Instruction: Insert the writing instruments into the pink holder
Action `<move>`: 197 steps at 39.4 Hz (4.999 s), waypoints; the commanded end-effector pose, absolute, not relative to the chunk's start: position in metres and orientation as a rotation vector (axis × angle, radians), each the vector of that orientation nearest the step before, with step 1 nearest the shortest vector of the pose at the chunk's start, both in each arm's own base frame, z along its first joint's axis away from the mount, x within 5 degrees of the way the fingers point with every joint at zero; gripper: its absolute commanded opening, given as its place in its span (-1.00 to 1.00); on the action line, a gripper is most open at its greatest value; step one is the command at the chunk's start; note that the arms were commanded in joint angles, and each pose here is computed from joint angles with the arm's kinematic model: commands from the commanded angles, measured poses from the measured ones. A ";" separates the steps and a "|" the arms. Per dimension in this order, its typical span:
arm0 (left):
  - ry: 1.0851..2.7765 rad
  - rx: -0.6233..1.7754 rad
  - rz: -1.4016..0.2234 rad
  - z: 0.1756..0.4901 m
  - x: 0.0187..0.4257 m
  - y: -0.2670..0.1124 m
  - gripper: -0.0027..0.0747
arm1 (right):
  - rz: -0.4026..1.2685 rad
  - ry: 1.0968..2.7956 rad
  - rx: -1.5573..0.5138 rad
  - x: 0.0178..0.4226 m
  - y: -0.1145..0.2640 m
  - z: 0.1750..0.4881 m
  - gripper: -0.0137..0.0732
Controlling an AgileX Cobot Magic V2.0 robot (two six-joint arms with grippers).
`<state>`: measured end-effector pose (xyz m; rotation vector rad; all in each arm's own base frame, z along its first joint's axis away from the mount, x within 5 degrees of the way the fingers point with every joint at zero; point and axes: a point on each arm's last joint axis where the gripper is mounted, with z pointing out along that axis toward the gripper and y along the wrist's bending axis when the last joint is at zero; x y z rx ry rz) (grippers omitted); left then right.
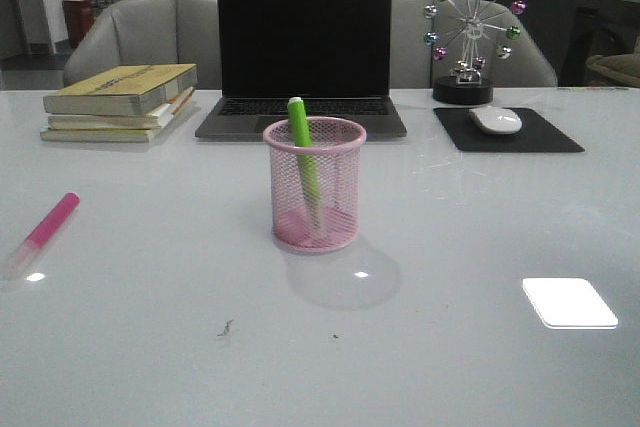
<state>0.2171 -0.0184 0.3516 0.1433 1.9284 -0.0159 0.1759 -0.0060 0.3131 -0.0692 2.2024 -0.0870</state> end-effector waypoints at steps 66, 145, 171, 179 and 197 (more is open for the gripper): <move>2.825 0.115 -0.175 0.184 0.422 -0.072 0.12 | -0.146 2.148 -0.094 0.176 -0.009 0.325 0.20; 1.438 0.303 -0.548 0.310 0.320 -0.238 -0.69 | -0.146 2.160 -0.094 0.175 -0.009 0.324 0.20; 1.527 0.360 -0.547 0.264 0.325 -0.261 -0.08 | -0.146 2.161 -0.094 0.175 -0.009 0.324 0.20; 1.524 0.353 -0.551 0.280 0.322 -0.254 -0.02 | -0.148 2.161 -0.096 0.175 -0.010 0.324 0.20; 1.418 0.266 -0.319 0.410 0.288 -0.125 -0.02 | -0.148 2.161 -0.096 0.175 -0.010 0.324 0.20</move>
